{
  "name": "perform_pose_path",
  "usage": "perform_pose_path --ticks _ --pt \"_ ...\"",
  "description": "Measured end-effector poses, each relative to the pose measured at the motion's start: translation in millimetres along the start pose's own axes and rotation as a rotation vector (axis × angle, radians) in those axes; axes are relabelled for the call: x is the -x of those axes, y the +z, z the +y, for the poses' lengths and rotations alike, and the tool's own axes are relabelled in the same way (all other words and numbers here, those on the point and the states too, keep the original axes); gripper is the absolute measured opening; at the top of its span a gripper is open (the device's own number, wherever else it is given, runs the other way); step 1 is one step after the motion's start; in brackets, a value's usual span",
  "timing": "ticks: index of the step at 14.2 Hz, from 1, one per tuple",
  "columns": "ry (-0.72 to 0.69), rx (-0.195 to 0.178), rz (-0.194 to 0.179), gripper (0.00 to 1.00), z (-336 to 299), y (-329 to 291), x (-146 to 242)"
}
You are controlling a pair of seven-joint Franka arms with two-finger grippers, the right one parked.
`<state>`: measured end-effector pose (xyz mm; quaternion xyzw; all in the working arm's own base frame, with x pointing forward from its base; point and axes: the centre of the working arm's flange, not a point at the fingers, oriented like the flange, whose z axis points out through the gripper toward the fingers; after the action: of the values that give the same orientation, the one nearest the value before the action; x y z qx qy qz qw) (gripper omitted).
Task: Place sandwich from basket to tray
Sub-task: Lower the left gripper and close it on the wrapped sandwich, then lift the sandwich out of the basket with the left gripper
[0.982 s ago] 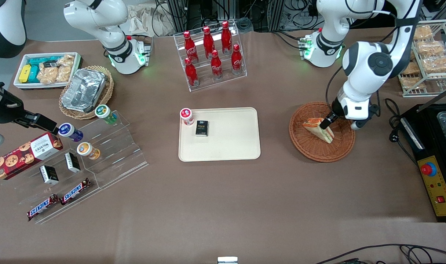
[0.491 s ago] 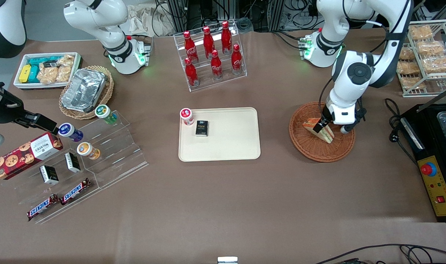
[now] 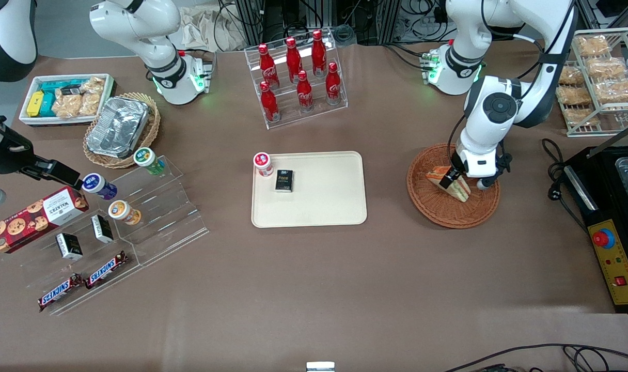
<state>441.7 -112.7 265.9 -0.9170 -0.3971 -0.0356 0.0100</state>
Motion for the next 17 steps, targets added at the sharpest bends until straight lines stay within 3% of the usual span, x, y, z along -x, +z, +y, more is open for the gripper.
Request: perform_pose_path --ticks 1,5,9,17 --pt "-0.017 0.002 0.001 0.91 0.2 -0.2 -0.1" --pt "-0.037 -0.001 0.001 0.47 1.3 -1.6 -1.2" --pt "-0.049 -0.065 -0.016 0.16 8.3 -15.6 -8.6" --pt "-0.052 -0.173 -0.027 0.12 50.0 -118.3 -42.1"
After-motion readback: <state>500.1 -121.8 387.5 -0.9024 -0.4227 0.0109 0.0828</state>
